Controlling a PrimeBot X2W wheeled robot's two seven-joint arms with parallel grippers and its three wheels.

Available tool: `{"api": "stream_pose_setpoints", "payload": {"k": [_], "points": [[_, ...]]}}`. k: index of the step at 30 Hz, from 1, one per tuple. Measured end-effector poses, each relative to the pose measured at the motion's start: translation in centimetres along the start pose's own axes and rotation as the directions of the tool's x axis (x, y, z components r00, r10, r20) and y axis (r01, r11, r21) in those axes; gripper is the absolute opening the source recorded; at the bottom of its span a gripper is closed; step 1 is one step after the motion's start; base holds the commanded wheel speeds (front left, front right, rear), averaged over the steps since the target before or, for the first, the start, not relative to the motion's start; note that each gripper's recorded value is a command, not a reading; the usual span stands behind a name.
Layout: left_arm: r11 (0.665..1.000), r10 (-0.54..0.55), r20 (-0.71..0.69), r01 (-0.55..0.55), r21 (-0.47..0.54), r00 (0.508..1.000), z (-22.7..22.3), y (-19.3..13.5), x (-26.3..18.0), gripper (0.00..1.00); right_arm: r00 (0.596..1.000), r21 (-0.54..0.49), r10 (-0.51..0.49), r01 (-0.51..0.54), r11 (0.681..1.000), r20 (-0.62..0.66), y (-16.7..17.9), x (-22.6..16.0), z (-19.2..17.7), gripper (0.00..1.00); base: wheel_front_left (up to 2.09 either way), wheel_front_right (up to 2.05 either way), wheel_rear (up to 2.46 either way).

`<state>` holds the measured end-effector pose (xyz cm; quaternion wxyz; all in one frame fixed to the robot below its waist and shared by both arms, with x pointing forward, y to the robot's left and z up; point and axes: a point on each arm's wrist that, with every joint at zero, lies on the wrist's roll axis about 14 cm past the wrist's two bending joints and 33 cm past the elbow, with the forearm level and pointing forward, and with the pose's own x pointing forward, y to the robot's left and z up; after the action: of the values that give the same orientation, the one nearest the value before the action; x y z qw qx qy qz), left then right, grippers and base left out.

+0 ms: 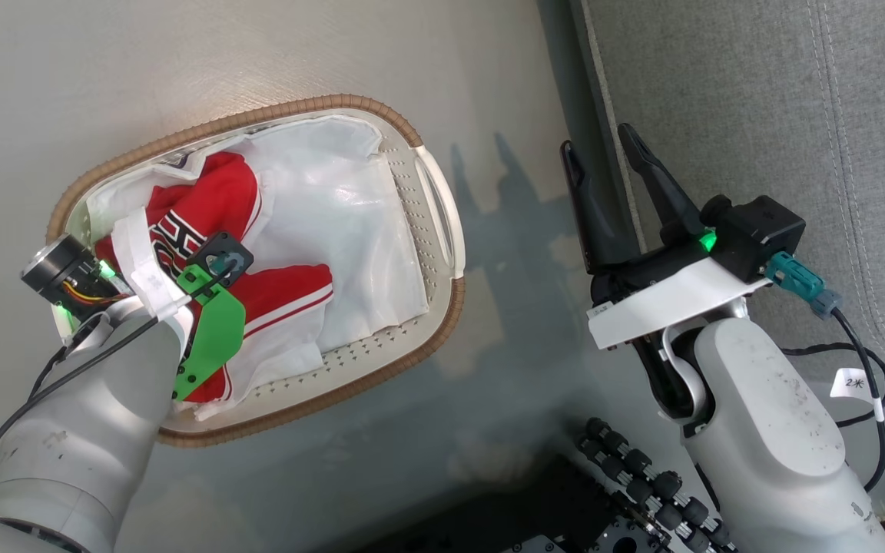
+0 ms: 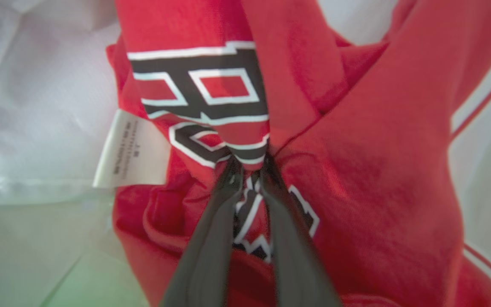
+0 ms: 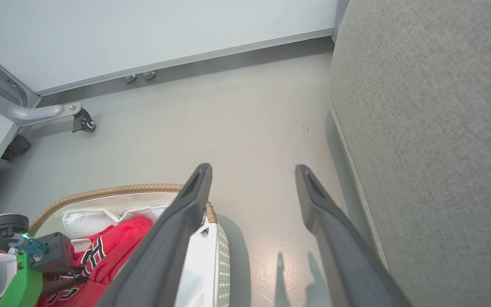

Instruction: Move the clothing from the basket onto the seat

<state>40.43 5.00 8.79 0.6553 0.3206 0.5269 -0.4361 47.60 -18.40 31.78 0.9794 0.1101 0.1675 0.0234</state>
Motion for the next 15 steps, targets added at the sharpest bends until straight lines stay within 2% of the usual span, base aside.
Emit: {"api": "stream_pose_setpoints", "payload": {"k": [8,15], "points": [[1.0,-0.005,0.029,0.006,-0.021,1.0,0.1,0.1,-0.1,0.0,1.0,0.001,0.003,-0.003,1.0,0.006,0.0,0.3,0.2,1.0,0.0,0.0,0.0],[0.999,0.004,0.143,0.002,-0.041,0.99,2.6,0.0,-1.4,0.0,1.0,0.001,-0.006,0.006,1.0,0.031,-0.1,0.1,1.3,1.0,0.0,0.0,0.0]]}}
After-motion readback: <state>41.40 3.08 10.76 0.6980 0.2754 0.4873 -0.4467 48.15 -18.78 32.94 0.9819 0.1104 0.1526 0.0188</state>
